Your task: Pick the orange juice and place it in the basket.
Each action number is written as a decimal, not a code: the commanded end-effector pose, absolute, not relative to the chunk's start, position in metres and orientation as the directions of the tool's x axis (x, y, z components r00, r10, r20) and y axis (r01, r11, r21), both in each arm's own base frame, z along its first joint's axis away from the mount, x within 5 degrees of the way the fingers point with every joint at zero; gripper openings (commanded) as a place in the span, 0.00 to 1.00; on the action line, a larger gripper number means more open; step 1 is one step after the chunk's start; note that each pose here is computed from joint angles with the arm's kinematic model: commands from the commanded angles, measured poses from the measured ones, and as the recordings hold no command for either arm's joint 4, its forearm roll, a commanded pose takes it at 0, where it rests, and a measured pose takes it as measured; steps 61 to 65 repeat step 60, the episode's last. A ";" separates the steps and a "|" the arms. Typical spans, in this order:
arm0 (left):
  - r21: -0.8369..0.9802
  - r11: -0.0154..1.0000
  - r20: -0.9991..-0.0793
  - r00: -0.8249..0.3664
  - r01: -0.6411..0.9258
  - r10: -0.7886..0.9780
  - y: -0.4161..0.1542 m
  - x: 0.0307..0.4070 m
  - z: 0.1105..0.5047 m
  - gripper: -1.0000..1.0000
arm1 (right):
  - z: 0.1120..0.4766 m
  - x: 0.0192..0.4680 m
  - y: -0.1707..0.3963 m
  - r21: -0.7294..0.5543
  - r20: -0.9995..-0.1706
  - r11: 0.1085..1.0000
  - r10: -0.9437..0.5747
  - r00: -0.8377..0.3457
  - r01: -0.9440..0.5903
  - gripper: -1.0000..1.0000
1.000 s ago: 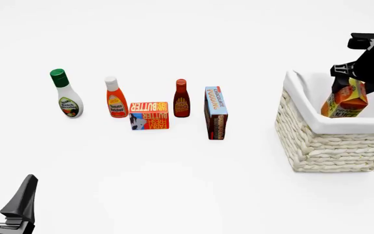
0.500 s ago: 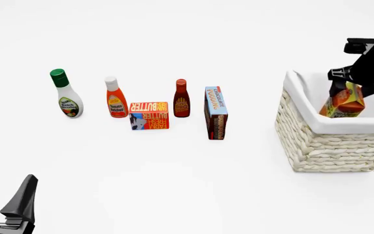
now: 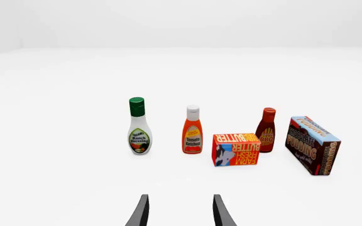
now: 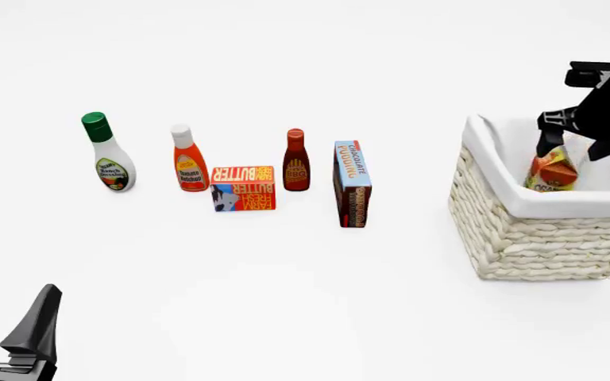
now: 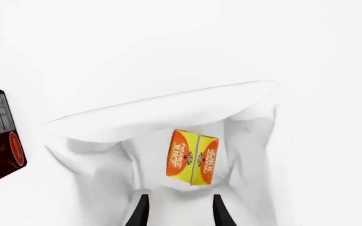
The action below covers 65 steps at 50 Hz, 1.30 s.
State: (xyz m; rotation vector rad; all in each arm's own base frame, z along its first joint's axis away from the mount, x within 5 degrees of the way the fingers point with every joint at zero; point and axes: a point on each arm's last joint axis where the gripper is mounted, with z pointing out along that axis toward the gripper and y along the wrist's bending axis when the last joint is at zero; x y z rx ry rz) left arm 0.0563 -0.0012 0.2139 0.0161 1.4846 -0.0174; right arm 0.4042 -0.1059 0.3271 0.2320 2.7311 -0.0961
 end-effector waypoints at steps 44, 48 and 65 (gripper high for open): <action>0.000 1.000 -0.996 0.086 0.022 -0.002 -0.001 0.056 0.214 1.00 | 0.359 0.367 -0.106 -0.050 -0.440 0.982 0.140 -0.887 0.180 1.00; 0.000 1.000 -0.996 0.086 0.021 -0.002 -0.001 0.056 0.214 1.00 | 0.365 0.361 -0.105 -0.055 -0.450 0.983 0.131 -0.883 0.173 1.00; 0.000 1.000 -0.996 0.086 0.021 -0.002 -0.001 0.056 0.214 1.00 | 0.377 0.347 -0.104 -0.071 -0.474 0.985 0.107 -0.874 0.159 1.00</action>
